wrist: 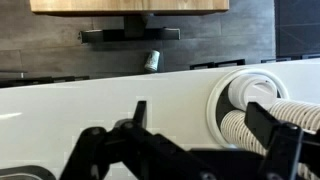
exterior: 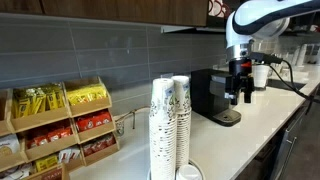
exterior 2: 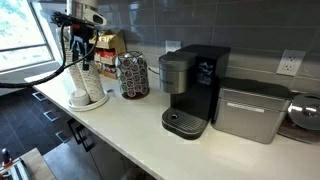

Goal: Take the cup off of the stack

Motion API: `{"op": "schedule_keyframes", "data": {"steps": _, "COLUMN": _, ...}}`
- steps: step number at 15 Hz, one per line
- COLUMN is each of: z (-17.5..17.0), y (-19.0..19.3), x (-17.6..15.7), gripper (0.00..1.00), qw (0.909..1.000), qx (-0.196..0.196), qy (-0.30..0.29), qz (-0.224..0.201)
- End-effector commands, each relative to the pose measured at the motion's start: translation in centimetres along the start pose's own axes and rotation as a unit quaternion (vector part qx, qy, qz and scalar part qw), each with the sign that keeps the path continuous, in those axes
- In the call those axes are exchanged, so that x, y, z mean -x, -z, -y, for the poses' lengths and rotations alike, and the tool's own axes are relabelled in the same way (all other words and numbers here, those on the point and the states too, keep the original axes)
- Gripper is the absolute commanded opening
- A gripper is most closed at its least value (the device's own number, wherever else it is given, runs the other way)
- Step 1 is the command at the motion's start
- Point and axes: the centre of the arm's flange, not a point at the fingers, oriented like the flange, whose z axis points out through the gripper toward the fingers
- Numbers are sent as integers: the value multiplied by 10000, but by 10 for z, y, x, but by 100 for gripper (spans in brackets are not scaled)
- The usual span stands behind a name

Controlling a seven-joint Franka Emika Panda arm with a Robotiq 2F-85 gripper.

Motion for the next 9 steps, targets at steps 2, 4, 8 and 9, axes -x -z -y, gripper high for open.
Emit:
{"op": "schedule_keyframes", "data": {"steps": 2, "z": 0, "y": 0, "x": 0, "gripper": 100, "qw": 10000, "qx": 0, "qy": 0, "qz": 0}}
{"op": "schedule_keyframes", "data": {"steps": 4, "z": 0, "y": 0, "x": 0, "gripper": 100, "qw": 10000, "qx": 0, "qy": 0, "qz": 0}}
{"op": "schedule_keyframes", "data": {"steps": 8, "z": 22, "y": 13, "x": 9, "gripper": 100, "qw": 9998, "qx": 70, "qy": 139, "qz": -108}}
{"op": "schedule_keyframes", "data": {"steps": 9, "z": 34, "y": 20, "x": 15, "gripper": 100, "qw": 9995, "qx": 85, "qy": 255, "qz": -174}}
